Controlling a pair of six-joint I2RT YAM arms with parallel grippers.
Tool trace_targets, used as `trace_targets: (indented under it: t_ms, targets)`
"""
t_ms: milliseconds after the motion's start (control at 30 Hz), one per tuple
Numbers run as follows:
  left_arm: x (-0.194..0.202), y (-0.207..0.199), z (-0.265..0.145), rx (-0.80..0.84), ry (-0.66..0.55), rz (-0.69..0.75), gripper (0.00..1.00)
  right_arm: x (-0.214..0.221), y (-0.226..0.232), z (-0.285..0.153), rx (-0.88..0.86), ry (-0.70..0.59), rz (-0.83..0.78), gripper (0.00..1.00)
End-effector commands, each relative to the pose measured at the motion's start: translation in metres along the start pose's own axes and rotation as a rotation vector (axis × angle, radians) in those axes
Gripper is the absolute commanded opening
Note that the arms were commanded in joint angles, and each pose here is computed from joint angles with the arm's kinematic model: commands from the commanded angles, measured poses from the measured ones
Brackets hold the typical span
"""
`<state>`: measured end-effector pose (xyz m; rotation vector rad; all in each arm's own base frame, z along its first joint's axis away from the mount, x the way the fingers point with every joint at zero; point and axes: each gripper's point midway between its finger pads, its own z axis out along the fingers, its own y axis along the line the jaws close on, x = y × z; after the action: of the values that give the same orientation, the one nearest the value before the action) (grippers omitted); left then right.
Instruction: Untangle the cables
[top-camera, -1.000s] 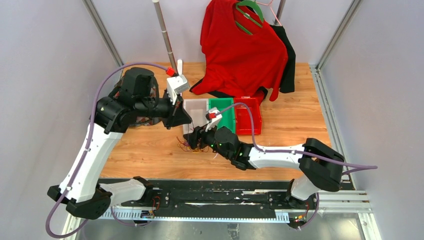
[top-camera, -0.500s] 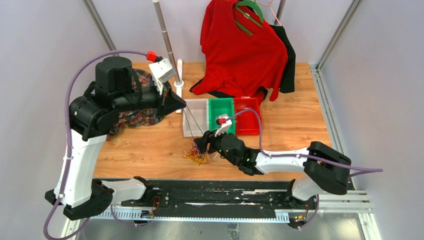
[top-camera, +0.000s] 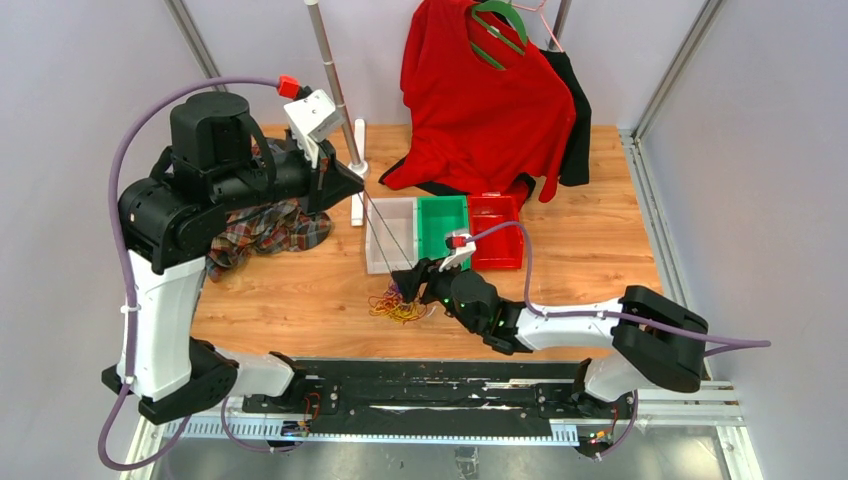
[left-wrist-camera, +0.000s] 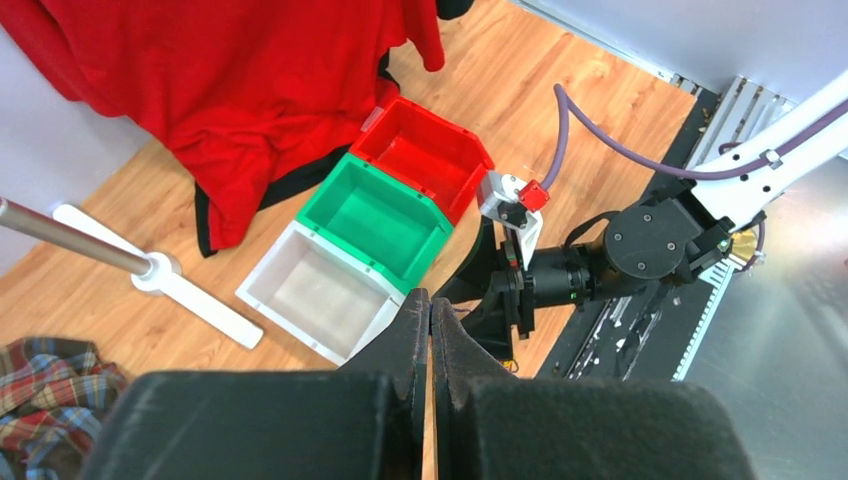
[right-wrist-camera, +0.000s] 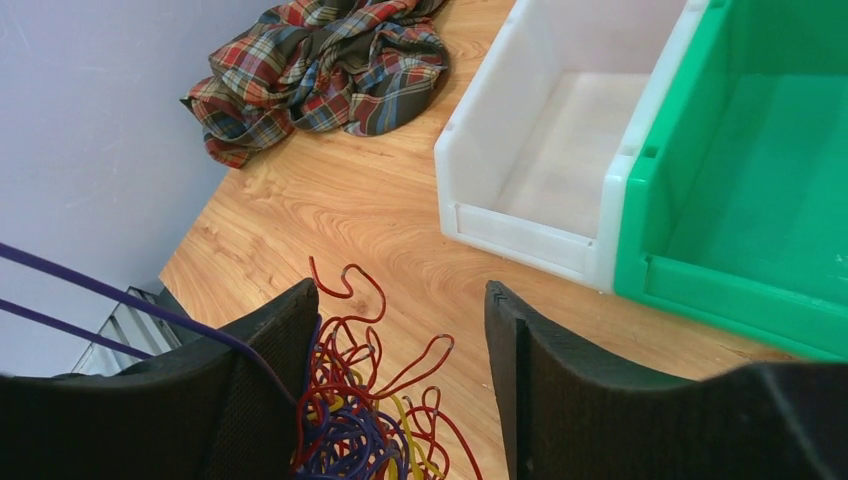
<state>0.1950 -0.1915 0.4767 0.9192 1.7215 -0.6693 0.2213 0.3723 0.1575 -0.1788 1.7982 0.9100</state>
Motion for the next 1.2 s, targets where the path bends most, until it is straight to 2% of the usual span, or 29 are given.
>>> trace_targets:
  t_ms: [0,233,367,500,733,800,867,933,1067,1100,1167]
  targets:
    - [-0.071,0.001,-0.031,-0.071,-0.275,0.144,0.00,0.058,-0.075,-0.022,0.225,0.171,-0.126,0.63]
    - [-0.088,0.008,-0.041,-0.130,-0.320,0.153,0.00,0.060,-0.075,-0.027,0.181,0.158,0.012,0.66]
    - [-0.051,0.010,-0.021,-0.099,-0.214,0.104,0.00,0.053,-0.068,-0.025,0.093,0.142,0.126,0.62]
    - [0.015,0.004,0.010,-0.016,-0.045,0.031,0.00,0.029,-0.055,-0.024,0.062,0.115,0.091,0.56]
    - [0.104,0.001,0.034,0.038,0.159,-0.006,0.00,0.018,-0.053,-0.028,0.073,0.137,-0.015,0.33]
    - [0.130,0.002,0.039,0.040,0.218,-0.013,0.00,0.019,-0.053,-0.027,0.074,0.148,-0.032,0.24]
    - [0.150,0.003,0.041,0.035,0.254,-0.019,0.00,0.020,-0.052,-0.026,0.073,0.159,-0.042,0.08]
    - [0.165,0.003,0.043,0.034,0.277,-0.022,0.01,0.020,-0.052,-0.024,0.078,0.162,-0.045,0.01]
    - [0.181,0.007,0.041,0.012,0.302,0.017,0.00,0.018,-0.048,-0.022,0.065,0.166,-0.058,0.02]
    - [0.183,0.010,0.040,-0.002,0.306,0.031,0.00,0.017,-0.047,-0.021,0.063,0.168,-0.068,0.05]
    - [0.185,0.014,0.037,-0.026,0.310,0.059,0.01,0.014,-0.045,-0.019,0.059,0.170,-0.086,0.21]
